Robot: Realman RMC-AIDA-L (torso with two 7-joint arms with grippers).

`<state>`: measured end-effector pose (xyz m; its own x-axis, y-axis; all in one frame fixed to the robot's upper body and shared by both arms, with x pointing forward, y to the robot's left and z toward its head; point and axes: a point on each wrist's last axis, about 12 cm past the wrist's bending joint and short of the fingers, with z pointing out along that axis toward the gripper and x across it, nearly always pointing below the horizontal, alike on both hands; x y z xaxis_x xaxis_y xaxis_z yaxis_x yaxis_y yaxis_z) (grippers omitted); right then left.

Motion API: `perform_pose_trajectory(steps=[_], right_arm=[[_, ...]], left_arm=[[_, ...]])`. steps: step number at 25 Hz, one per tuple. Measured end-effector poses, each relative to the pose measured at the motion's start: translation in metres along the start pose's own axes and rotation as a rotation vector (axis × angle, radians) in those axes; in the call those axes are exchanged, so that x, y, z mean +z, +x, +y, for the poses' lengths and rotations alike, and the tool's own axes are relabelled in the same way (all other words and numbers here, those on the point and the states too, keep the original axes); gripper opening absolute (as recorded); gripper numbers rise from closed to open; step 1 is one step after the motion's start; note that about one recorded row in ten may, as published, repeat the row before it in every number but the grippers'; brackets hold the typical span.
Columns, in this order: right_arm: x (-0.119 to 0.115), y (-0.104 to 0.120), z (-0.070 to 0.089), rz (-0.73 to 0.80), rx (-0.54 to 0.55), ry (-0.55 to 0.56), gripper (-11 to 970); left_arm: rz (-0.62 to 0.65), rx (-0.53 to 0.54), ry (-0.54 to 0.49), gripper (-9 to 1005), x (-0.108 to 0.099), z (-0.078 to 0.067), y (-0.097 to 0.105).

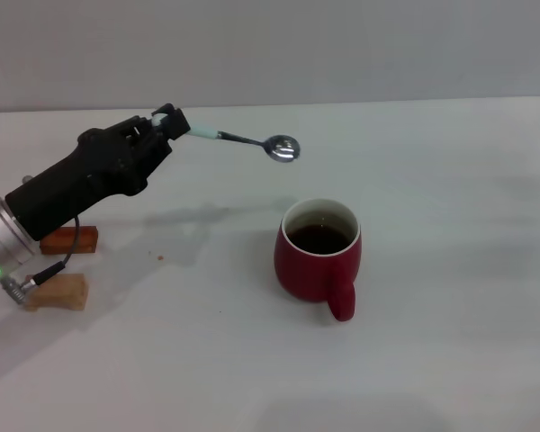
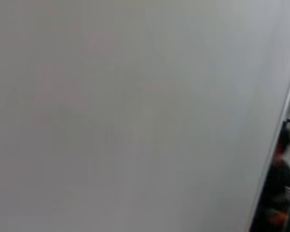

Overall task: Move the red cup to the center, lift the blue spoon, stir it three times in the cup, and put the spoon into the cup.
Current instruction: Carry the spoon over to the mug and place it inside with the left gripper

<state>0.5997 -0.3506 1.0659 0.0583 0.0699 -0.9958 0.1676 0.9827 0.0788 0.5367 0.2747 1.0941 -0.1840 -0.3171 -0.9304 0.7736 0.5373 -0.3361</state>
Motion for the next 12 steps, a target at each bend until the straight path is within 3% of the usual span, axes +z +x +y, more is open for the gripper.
perform_pose_trajectory(steps=[12], right_arm=[[-0.001, 0.001, -0.001, 0.005, -0.002, 0.001, 588]], left_arm=[[0.087, -0.002, 0.076, 144, 0.012, -0.004, -0.003]])
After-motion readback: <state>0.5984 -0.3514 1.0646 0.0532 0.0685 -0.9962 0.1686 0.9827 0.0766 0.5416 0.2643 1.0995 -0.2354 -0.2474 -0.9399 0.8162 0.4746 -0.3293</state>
